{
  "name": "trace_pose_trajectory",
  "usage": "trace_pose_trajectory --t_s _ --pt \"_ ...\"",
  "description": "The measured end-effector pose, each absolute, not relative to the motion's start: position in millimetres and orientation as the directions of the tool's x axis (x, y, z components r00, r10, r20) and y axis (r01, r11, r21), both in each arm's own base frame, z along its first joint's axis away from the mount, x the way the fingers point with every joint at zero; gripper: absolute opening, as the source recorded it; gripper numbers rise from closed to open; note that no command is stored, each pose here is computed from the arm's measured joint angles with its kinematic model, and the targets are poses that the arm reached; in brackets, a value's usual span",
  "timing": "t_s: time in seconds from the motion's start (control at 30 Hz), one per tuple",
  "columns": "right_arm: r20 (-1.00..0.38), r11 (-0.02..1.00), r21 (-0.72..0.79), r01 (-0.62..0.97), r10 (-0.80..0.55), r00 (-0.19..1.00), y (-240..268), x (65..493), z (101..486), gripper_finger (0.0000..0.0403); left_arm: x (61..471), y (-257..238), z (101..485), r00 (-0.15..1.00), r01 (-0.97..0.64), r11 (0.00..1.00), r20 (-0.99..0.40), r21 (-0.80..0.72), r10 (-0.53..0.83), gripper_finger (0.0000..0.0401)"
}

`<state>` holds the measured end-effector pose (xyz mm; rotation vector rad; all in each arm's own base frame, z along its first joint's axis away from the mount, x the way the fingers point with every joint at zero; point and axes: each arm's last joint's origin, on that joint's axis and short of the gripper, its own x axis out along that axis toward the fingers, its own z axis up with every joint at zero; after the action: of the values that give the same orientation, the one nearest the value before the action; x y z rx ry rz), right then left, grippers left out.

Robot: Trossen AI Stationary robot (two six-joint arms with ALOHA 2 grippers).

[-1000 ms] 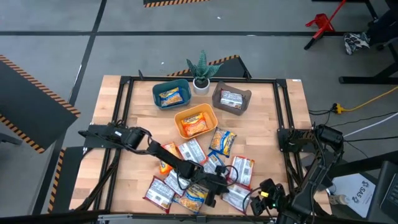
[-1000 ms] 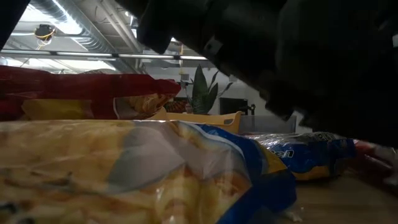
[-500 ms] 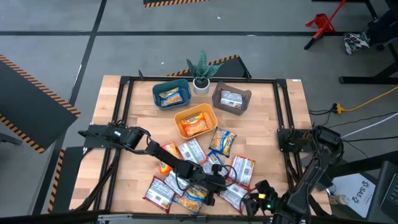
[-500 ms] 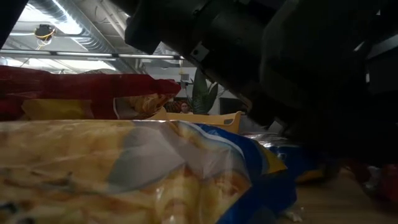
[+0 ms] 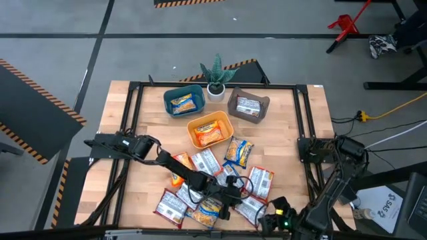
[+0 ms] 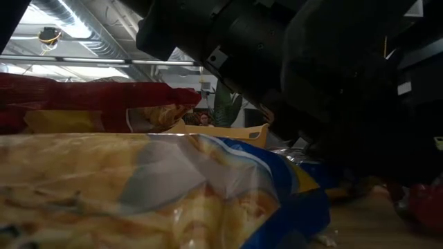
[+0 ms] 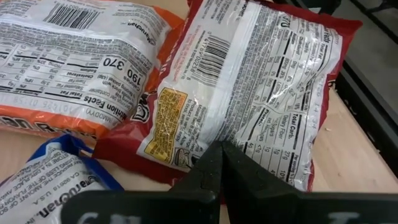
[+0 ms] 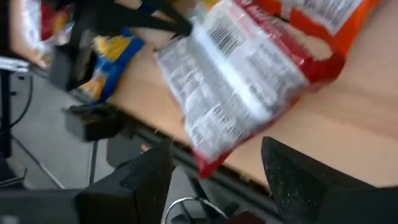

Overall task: Sort Maruchan noodles
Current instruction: Put the right red noodle pack into the black bin

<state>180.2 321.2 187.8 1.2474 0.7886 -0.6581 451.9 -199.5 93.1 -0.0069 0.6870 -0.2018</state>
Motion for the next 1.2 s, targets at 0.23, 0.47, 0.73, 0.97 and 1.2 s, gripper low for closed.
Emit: trace_pose_trajectory --t_s 0.23,0.47,0.73,0.97,1.2 --pt "-0.831 0.192 0.541 0.819 -0.030 0.556 323.8 187.3 174.9 0.0230 451.0 -198.9 86.1 0.743 0.153 0.983 -0.644 -0.100 -0.181 0.0000" --pt "-0.844 0.188 0.514 0.837 -0.065 0.533 323.4 195.1 158.2 0.0230 448.6 -195.2 81.4 0.750 0.104 0.983 -0.637 -0.149 -0.176 0.0000" --pt "-0.871 0.161 0.487 0.858 0.026 0.490 328.3 188.9 169.5 0.0230 448.4 -194.8 81.1 0.749 0.093 0.984 -0.640 -0.154 -0.171 0.0000" --pt "-0.872 0.157 0.481 0.862 -0.017 0.490 322.1 194.9 168.8 0.0230 448.3 -193.6 79.4 0.741 0.072 0.981 -0.649 -0.178 -0.172 0.0000" --pt "-0.864 0.153 0.488 0.859 -0.059 0.501 316.0 202.8 167.0 0.0230 448.1 -188.6 77.4 0.721 0.023 0.980 -0.676 -0.197 -0.153 0.0000"
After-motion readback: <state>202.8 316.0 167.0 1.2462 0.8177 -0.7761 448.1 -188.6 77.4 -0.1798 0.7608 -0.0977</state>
